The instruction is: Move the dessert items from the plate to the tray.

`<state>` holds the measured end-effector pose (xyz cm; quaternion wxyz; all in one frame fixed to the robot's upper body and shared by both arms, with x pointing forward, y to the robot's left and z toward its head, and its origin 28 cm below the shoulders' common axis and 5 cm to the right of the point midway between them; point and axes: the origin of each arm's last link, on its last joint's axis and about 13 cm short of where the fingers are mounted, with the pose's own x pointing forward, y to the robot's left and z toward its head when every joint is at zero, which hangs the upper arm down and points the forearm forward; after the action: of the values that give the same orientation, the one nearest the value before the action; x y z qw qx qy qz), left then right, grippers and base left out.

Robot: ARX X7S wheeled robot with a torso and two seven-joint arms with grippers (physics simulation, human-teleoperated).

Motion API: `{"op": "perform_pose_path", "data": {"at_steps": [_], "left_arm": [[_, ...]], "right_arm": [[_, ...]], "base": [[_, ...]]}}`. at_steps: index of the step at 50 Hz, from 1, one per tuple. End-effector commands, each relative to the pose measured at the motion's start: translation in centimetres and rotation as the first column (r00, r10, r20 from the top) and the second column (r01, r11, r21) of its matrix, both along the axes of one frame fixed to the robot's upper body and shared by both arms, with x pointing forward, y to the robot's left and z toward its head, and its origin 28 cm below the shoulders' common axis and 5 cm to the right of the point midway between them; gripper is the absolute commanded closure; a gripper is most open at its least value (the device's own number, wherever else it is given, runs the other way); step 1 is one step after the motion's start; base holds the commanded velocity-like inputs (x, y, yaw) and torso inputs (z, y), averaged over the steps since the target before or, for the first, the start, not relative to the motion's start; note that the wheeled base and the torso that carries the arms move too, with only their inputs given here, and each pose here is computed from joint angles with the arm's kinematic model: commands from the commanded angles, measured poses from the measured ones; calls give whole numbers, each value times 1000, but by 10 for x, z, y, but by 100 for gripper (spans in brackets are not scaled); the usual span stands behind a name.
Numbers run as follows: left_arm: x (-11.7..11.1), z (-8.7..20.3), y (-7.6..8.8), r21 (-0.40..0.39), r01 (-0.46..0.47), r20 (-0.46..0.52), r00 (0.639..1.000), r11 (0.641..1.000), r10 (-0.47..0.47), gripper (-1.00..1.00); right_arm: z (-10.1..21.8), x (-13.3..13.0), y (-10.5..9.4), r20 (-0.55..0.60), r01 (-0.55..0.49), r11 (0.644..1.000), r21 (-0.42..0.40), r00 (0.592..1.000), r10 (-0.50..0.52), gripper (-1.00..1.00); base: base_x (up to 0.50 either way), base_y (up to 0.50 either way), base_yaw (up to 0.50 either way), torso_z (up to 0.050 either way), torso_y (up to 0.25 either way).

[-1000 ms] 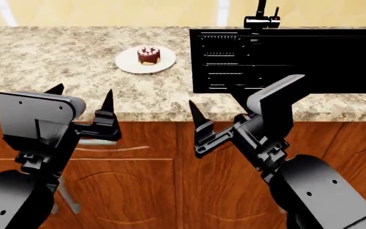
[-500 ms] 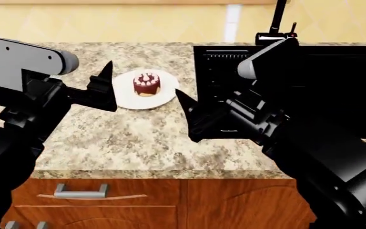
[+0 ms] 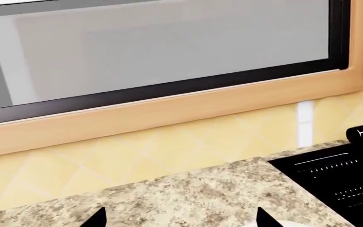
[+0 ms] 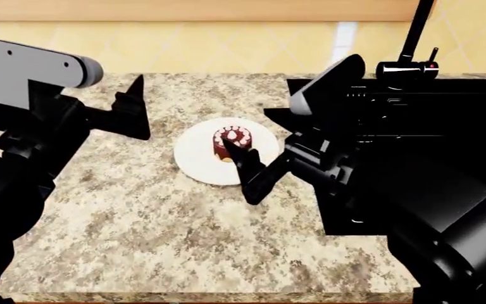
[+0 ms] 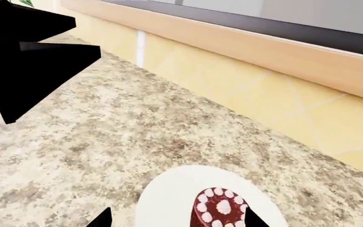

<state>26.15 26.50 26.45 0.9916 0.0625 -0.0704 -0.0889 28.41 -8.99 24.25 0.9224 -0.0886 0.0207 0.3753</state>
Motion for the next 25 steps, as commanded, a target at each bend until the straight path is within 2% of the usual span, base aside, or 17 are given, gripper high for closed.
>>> {"op": "perform_pose_path", "data": {"at_steps": [1, 4, 17, 21, 25], "left_arm": [[0, 2, 2, 3, -17, 19, 1000, 1000, 16, -100], [3, 0, 5, -10, -45, 35, 998, 999, 45, -100], [9, -11, 4, 20, -33, 1, 999, 999, 33, -100], [10, -12, 2, 50, -20, 1, 1000, 999, 20, -100], [10, -13, 1, 63, -21, 7, 1000, 998, 21, -100]], "right_arm": [[5, 29, 9, -70, 50, 996, -69, 996, -55, -100], [7, 42, 11, -90, 56, 997, -53, 994, -61, -100], [3, 57, 24, -115, 0, 998, -69, 993, -8, -100], [1, 71, 26, -122, 8, 997, -75, 992, -17, -100], [2, 81, 25, -134, 39, 997, -74, 990, -49, -100]], "base": [[0, 0, 0, 0, 0], [0, 0, 0, 0, 0], [0, 0, 0, 0, 0], [0, 0, 0, 0, 0], [0, 0, 0, 0, -216]]}}
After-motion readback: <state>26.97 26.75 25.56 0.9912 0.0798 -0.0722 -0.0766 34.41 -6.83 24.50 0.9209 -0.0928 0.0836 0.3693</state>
